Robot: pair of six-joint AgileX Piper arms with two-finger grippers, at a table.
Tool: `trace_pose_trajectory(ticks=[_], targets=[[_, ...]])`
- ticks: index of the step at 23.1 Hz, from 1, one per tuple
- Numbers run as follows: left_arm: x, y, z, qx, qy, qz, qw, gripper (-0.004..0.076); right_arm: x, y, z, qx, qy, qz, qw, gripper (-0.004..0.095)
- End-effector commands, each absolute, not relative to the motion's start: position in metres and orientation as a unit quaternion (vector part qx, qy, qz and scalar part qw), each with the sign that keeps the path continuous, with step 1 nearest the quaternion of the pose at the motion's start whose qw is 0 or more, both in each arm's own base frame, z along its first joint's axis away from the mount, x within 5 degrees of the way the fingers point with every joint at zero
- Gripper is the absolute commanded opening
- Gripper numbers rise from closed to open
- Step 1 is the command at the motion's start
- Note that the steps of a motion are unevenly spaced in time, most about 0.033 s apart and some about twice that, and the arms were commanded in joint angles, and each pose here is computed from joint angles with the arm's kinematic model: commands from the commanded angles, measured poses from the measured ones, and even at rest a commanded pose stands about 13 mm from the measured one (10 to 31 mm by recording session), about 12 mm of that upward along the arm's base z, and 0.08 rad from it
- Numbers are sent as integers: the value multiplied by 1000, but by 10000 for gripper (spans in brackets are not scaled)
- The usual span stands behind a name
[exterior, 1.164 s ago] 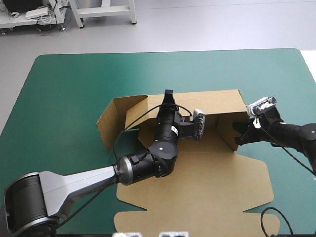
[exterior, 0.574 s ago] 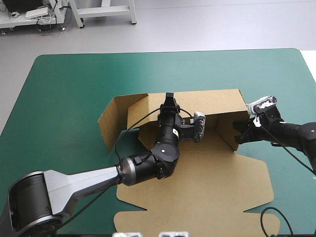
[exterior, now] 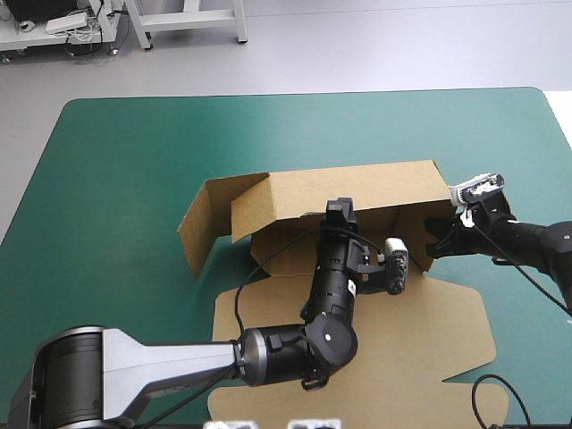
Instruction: Fold the box
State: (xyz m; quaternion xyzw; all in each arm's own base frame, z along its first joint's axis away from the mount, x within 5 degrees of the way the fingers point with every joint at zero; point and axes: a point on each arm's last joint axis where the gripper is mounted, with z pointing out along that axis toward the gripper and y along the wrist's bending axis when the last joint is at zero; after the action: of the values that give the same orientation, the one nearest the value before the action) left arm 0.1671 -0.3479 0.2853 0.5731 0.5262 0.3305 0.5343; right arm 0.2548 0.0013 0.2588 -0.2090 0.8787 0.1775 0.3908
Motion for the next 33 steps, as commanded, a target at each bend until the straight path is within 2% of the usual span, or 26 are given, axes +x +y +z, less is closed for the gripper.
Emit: trace_pose_trajectory(ticks=[1, 5, 7, 8, 9, 10, 15, 20, 21, 27, 28, 33], targets=[[146, -352, 313, 540, 503, 321, 594, 265, 250, 8, 259, -239, 874, 207, 369, 1], [117, -362, 313, 545, 496, 283, 614, 265, 250, 8, 259, -238, 874, 204, 371, 1], [110, -364, 313, 549, 491, 276, 617, 228, 250, 8, 259, -238, 874, 204, 371, 1], [107, -365, 313, 551, 489, 273, 618, 181, 250, 8, 259, -238, 874, 204, 371, 1], [107, -364, 315, 550, 490, 272, 619, 50, 250, 8, 259, -238, 874, 204, 371, 1], [107, -363, 317, 550, 491, 268, 621, -7, 250, 8, 259, -238, 874, 204, 371, 1], [105, -356, 350, 526, 498, 224, 652, 6, 251, 7, 260, -237, 874, 201, 373, 1], [101, -328, 439, 471, 488, 92, 729, 6, 251, 7, 260, -236, 875, 198, 374, 1], [107, -323, 445, 465, 491, 82, 732, 6, 251, 7, 260, -235, 875, 199, 374, 1], [197, -246, 491, 335, 594, 14, 732, 6, 252, 7, 261, -232, 875, 199, 375, 2], [217, -221, 497, 292, 618, 1, 730, 6, 253, 7, 265, -221, 876, 203, 377, 2], [254, -124, 507, 152, 703, 7, 695, 6, 264, 6, 299, -184, 869, 221, 401, 2]])
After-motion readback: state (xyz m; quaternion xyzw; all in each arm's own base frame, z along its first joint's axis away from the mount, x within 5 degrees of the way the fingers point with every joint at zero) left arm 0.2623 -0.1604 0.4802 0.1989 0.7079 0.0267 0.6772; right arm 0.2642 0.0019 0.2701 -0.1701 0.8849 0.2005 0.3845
